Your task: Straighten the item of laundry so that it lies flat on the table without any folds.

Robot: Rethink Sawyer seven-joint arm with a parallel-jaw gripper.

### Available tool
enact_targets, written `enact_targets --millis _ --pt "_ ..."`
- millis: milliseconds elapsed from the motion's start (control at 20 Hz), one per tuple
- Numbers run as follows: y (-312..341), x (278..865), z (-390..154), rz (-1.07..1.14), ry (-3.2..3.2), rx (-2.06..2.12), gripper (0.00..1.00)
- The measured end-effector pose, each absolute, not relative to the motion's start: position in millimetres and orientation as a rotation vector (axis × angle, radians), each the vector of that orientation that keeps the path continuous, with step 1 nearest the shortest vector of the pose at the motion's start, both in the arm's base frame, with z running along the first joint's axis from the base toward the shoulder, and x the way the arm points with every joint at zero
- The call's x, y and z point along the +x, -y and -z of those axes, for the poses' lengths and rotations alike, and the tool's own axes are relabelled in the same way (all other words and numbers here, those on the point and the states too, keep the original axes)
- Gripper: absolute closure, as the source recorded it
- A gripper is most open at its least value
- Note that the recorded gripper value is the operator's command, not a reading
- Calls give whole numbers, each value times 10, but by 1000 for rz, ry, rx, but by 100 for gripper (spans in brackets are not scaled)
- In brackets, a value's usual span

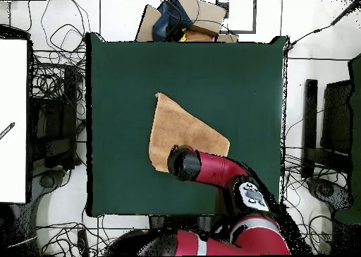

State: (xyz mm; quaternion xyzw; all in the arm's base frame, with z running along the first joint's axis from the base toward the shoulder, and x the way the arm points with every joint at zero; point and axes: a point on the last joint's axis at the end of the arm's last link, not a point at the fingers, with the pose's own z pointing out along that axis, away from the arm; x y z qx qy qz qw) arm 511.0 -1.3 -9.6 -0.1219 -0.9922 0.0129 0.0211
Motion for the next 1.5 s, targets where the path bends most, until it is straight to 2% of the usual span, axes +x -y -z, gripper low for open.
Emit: enact_targets --millis 750,1500 --pt "-379 5123 121 -44 3117 -261 100" --pt "-568 4863 536 -27 3088 -216 100"
